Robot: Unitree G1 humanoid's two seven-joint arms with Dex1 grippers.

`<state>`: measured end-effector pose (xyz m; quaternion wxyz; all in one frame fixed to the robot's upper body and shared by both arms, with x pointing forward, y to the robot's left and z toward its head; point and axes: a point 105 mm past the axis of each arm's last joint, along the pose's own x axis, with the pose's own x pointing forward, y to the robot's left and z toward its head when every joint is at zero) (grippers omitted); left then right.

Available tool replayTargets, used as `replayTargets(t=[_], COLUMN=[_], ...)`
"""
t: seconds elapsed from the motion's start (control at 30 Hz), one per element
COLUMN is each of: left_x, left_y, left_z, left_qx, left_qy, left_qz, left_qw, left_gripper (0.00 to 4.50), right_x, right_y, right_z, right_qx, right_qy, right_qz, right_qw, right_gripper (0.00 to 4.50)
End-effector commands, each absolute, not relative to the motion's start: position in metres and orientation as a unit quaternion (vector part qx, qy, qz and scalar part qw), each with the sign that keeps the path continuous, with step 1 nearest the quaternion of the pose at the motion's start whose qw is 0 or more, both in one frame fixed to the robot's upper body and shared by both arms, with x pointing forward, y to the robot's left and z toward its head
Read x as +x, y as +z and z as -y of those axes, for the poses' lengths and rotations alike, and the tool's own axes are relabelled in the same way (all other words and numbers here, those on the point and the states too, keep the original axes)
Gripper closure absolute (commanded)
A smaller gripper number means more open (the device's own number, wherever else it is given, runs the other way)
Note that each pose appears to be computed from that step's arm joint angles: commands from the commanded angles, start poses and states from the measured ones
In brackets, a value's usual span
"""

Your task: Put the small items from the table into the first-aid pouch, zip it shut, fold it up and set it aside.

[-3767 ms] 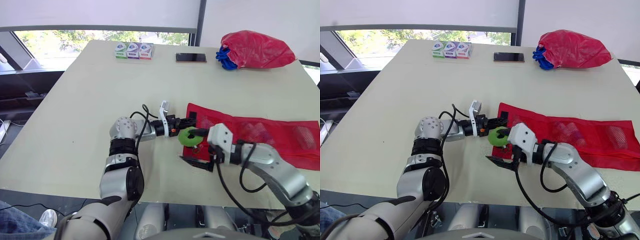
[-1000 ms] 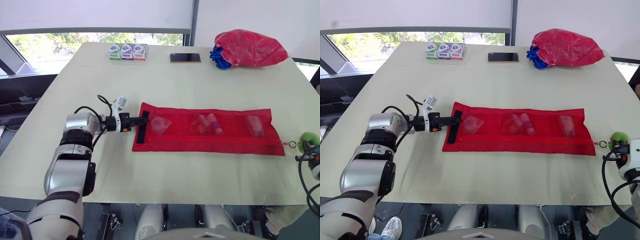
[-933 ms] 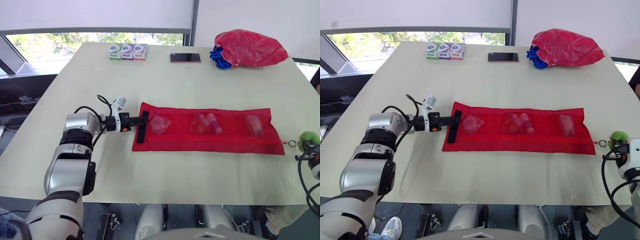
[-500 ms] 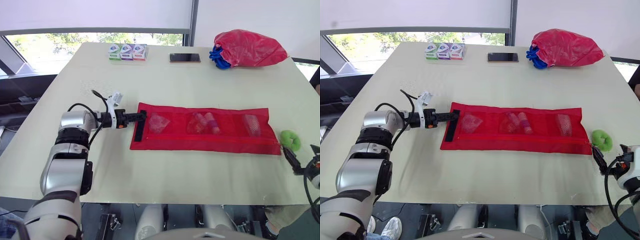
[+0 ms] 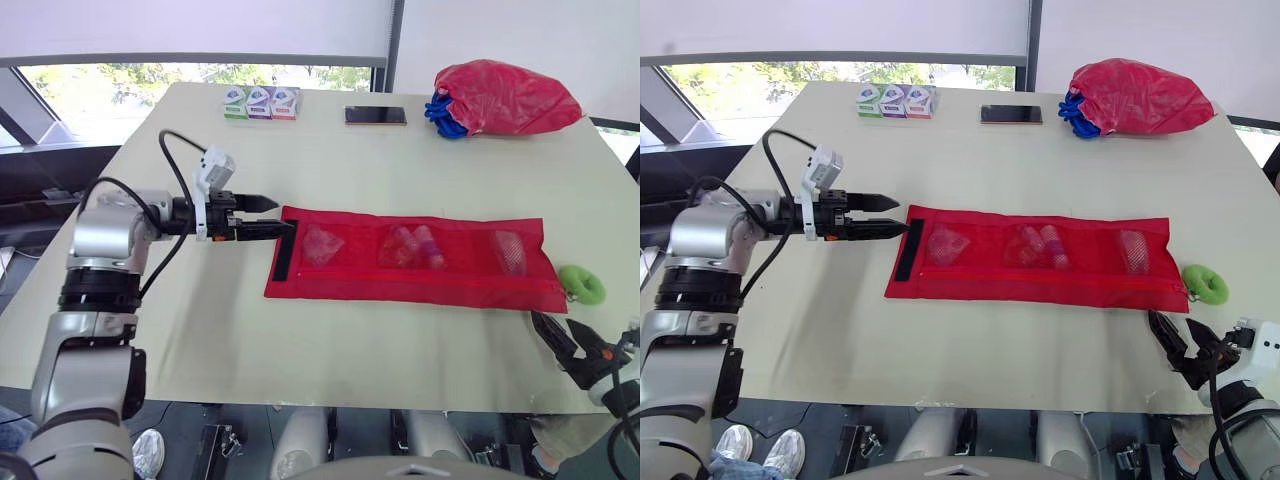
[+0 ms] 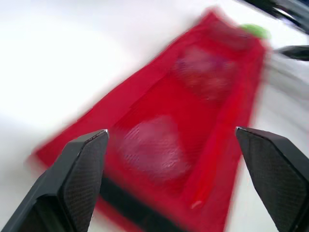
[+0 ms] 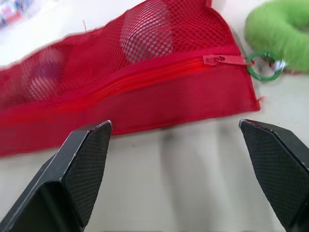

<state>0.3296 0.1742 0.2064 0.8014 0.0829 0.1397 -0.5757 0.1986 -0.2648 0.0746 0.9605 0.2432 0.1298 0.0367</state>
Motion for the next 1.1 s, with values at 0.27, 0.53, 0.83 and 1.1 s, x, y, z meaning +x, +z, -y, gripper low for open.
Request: replayTargets(t=[0.27, 0.53, 0.83, 1.1], left_x=[0.277, 0.268, 0.263, 0.265], left_y=[0.242, 0.246, 0.244, 0.242], left_z=[-0.116, -0.106, -0.105, -0.105], left_qx=[0.145, 0.161, 0.161, 0.159], left_qy=[-0.707, -0.731, -0.738, -0.732], left_qz=[-0.039, -0.021, -0.017, -0.014], left_qw=[0.691, 0.662, 0.656, 0.662], left_gripper=[0.02, 0.02, 0.02, 0.00], right_x=[0.219, 0.237, 0.258, 0.260], right_y=[0.067, 0.072, 0.092, 0.091], right_z=[0.260, 0.257, 0.255, 0.260], right_qx=[0.336, 0.422, 0.452, 0.440], right_qy=[-0.012, -0.006, 0.016, 0.000], right_qz=[-0.132, -0.076, -0.011, -0.005], right_qw=[0.933, 0.903, 0.892, 0.898], right_gripper=[0.00, 0.00, 0.00, 2.61])
